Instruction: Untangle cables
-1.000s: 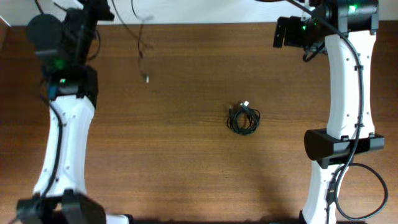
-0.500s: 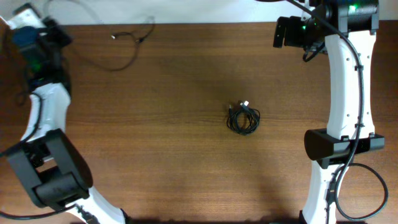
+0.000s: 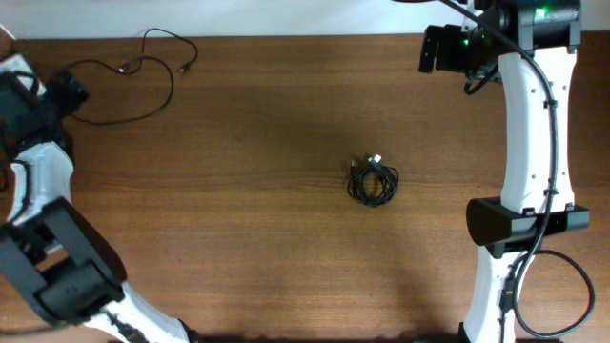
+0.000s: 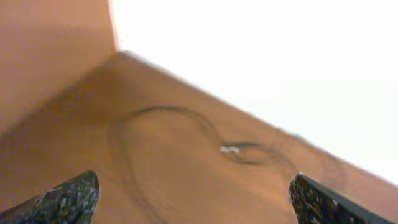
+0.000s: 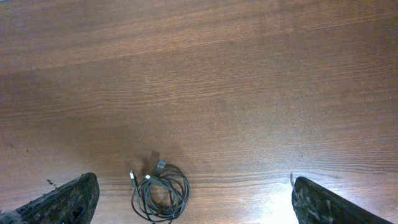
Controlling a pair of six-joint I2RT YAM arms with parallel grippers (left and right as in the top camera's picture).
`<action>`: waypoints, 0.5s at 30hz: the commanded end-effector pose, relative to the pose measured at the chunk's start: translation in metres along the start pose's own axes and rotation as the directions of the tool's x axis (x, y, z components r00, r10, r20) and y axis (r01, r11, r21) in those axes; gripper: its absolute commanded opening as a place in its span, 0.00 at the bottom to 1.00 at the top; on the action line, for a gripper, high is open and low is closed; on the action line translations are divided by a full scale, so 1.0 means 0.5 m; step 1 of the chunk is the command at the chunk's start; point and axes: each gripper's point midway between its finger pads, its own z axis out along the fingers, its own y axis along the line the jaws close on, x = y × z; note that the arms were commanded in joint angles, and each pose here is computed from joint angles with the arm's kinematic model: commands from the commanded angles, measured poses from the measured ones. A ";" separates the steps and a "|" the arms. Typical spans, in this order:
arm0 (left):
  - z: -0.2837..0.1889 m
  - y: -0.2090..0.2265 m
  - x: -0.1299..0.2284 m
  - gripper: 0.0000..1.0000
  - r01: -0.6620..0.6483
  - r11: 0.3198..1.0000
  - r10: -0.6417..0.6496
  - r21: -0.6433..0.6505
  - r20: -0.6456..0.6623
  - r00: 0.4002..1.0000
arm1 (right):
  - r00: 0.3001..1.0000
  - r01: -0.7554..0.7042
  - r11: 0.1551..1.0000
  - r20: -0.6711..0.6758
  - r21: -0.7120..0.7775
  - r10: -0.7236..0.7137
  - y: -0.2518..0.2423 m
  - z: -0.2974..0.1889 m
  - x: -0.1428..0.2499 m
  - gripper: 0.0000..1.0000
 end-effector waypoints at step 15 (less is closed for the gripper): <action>-0.509 -0.618 0.516 0.99 -0.047 0.903 0.403 0.427 -0.804 0.436 | 1.000 0.007 1.000 -0.009 0.000 -0.007 -0.001 0.003 0.003 0.99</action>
